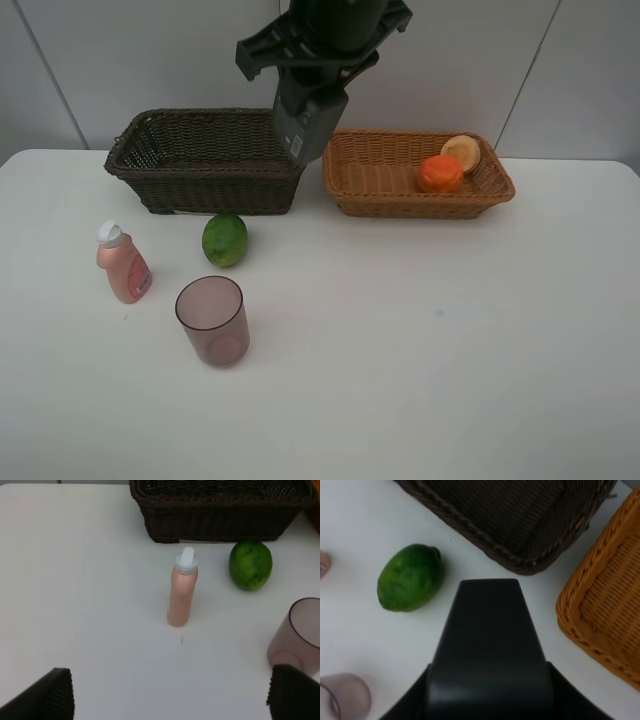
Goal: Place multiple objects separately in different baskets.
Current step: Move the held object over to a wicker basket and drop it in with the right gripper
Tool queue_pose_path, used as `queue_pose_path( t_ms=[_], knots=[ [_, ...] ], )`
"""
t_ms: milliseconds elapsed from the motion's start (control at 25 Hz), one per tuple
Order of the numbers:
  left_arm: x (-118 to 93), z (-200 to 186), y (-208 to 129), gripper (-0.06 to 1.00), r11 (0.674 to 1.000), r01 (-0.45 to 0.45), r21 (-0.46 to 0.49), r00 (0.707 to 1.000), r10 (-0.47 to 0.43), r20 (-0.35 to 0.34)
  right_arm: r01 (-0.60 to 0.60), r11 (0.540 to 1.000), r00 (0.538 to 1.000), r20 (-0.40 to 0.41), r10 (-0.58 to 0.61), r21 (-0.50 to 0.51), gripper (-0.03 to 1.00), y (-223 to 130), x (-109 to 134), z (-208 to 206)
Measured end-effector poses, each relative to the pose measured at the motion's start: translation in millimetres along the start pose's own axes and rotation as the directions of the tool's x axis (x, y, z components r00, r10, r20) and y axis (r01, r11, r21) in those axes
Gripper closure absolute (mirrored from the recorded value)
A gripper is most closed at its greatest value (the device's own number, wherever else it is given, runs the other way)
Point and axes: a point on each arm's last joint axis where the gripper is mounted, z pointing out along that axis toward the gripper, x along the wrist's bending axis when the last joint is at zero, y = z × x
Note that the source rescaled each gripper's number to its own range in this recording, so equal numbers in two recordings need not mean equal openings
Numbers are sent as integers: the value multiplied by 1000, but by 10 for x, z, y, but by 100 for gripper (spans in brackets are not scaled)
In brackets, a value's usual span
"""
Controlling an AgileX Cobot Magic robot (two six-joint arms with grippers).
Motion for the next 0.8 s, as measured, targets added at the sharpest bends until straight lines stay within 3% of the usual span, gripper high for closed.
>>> queue_pose_path(
  t_ms=[280,520,800],
  knots=[
    [0,0,0,-6,1000,0,0,1000,0,0,-21,991,1000,-21,19,-133,97,172,36,103],
    [0,0,0,-6,1000,0,0,1000,0,0,-40,924,998,-56,20,-381,97,420,8,194],
    [0,0,0,-6,1000,0,0,1000,0,0,-62,869,998,-57,39,-491,97,550,-143,709]
  ],
)
